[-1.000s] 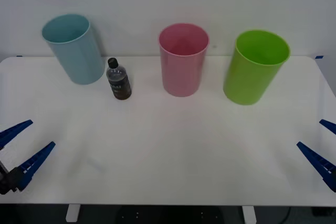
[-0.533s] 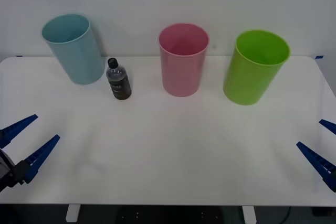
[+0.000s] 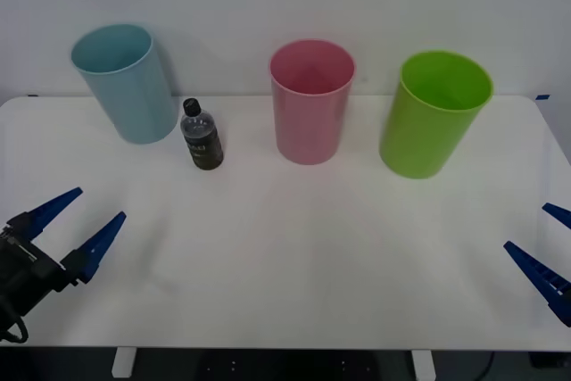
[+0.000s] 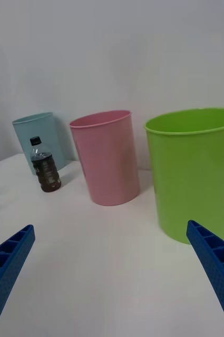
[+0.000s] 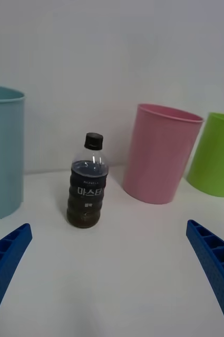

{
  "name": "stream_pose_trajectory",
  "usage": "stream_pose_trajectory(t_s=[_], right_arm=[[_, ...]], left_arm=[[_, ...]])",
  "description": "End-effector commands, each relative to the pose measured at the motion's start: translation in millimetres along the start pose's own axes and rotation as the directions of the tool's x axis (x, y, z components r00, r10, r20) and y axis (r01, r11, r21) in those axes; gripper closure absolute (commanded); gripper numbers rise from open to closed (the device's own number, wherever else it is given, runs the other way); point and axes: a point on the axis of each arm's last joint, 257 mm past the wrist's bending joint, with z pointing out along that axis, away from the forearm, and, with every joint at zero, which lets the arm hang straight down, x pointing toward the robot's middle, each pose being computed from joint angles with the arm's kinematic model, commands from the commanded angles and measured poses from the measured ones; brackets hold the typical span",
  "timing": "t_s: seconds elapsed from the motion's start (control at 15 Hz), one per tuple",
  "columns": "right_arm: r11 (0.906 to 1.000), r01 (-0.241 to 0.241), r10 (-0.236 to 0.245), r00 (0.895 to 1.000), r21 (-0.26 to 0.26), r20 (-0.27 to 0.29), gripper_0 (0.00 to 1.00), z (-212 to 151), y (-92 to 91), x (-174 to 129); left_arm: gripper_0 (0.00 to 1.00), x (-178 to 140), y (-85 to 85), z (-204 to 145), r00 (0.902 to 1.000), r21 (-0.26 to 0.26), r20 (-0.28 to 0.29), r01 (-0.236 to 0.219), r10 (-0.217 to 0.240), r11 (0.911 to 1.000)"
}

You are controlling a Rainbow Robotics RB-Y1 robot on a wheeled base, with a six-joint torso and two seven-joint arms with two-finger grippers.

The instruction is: Grasp the object on the table and drop it into the matching bin: aluminum can to the light blue bin, PET bottle to the pink bin.

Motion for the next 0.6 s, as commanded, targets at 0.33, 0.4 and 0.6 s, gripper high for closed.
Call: stream_pose_trajectory(t_s=[0.33, 0.4, 0.6], right_arm=[[1.0, 0.0, 0.0, 1.0, 0.0, 0.0, 0.0, 0, 0.0, 0], [1.0, 0.0, 0.0, 1.0, 0.0, 0.0, 0.0, 0, 0.0, 0], [1.0, 0.0, 0.0, 1.0, 0.0, 0.0, 0.0, 0, 0.0, 0]], left_arm=[[0.0, 28, 17.0, 28, 0.999, -0.144, -0.044, -0.01, 0.004, 0.9895], [0.0, 30, 18.8, 31, 0.999, -0.162, -0.044, -0.009, 0.002, 0.9868], [0.0, 41, 18.4, 43, 0.9988, -0.176, -0.04, 0.022, -0.03, 0.9841]])
